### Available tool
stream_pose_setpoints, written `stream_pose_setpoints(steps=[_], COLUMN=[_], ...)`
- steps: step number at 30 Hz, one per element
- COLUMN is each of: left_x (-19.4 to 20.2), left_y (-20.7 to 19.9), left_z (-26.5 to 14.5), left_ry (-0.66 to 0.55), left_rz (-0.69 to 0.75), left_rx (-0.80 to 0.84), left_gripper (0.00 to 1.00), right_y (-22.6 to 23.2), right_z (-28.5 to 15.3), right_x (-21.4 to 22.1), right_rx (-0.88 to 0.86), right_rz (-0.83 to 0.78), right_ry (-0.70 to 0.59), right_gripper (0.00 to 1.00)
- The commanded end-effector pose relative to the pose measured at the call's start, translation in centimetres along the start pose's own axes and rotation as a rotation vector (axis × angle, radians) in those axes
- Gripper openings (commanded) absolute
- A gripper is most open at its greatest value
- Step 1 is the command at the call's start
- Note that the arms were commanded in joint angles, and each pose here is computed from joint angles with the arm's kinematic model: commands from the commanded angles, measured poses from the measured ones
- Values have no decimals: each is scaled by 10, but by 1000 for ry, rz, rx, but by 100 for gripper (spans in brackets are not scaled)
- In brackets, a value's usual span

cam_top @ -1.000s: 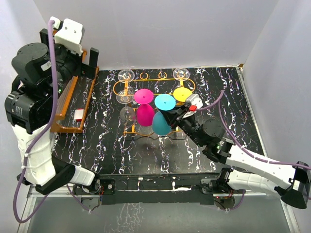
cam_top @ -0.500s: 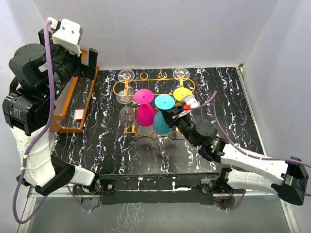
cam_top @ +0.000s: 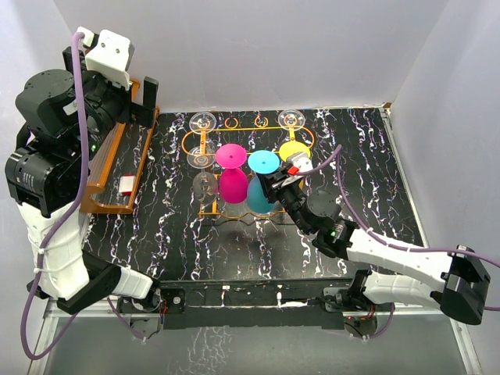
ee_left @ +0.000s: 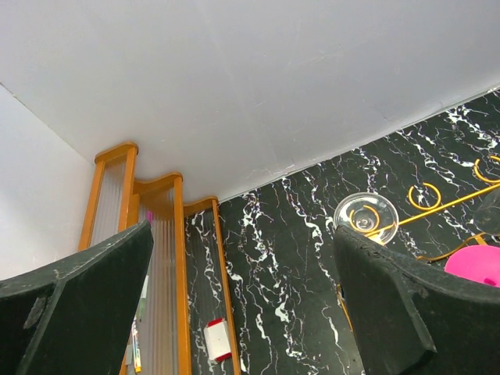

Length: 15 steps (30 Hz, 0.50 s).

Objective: Place the wine glass upside down on the wine glass rack

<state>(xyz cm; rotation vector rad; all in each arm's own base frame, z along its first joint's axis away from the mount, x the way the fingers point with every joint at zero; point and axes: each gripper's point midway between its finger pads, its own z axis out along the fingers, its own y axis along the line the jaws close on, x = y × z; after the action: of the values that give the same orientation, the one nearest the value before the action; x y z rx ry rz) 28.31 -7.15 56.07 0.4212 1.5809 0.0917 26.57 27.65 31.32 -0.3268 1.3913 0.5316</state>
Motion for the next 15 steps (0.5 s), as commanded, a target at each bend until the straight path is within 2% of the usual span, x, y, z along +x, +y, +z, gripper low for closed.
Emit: stream_pose_setpoints(steps=[1,15], left_x=[-3,2], left_y=[6,7], left_z=[-4,-8], left_ry=[-14,2], left_rz=[-12,-10], left_rx=[-25,-34], left_gripper=[97,97], right_y=[2,-6], right_z=[7,18], right_x=[-34,-42], right_rx=[13,83], right_rz=[23,26], right_ry=[-99,-115], right_gripper=[8,8])
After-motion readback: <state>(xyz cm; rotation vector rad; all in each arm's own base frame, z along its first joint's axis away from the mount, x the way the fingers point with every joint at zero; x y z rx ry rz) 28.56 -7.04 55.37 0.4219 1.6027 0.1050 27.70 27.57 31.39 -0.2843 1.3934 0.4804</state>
